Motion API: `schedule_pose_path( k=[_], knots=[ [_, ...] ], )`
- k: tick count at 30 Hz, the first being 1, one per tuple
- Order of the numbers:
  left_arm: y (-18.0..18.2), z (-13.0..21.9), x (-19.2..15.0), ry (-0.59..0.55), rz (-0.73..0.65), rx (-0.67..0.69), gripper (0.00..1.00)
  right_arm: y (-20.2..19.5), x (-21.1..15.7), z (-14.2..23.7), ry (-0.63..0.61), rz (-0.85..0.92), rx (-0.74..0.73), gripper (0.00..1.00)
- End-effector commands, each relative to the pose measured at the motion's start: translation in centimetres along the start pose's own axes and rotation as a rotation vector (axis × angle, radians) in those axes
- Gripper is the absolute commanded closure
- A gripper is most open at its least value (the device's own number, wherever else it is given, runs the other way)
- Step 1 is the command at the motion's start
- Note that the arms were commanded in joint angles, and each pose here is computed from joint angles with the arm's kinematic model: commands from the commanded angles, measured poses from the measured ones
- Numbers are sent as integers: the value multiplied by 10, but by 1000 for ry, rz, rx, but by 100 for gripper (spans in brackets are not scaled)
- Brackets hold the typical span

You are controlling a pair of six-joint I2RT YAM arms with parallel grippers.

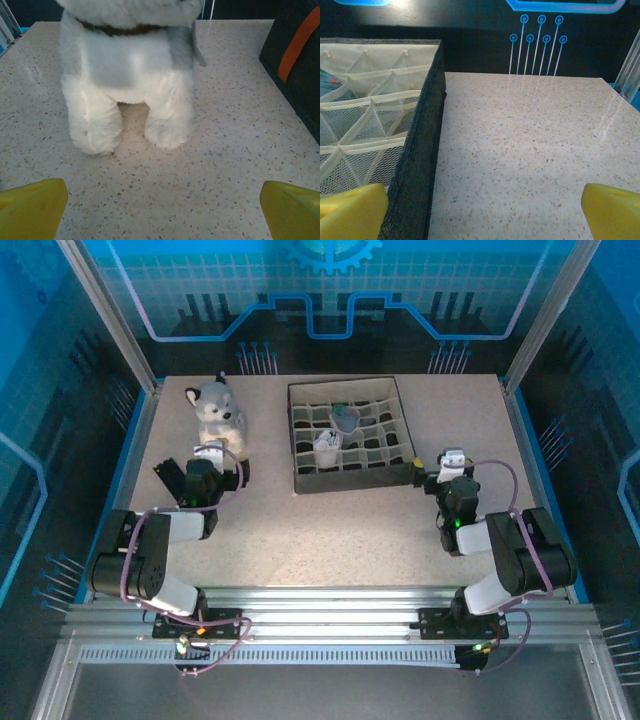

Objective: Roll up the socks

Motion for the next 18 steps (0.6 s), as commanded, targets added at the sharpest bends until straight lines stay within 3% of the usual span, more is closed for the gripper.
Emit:
schedule_pose_path(
  k=[1,2,18],
  knots=[
    [-2,-2,-3,-19,41,-78,0,-5,-7,-14,126,22,-26,0],
    [-2,-1,-5,-56,37,-82,0,-4,-7,-15,139,29,-15,0],
    [0,-1,-6,-37,44,-69,1,-2,-7,-15,140,38,-4,0]
  ],
)
Point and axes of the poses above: each hand's point on the last joint's axis, 136 mm out from that joint toward the fingers, its own z axis back along the fingers, its own y axis along the line the jaws close on, x = y × z, the point moved 9 cm from there along z, back along the fingers
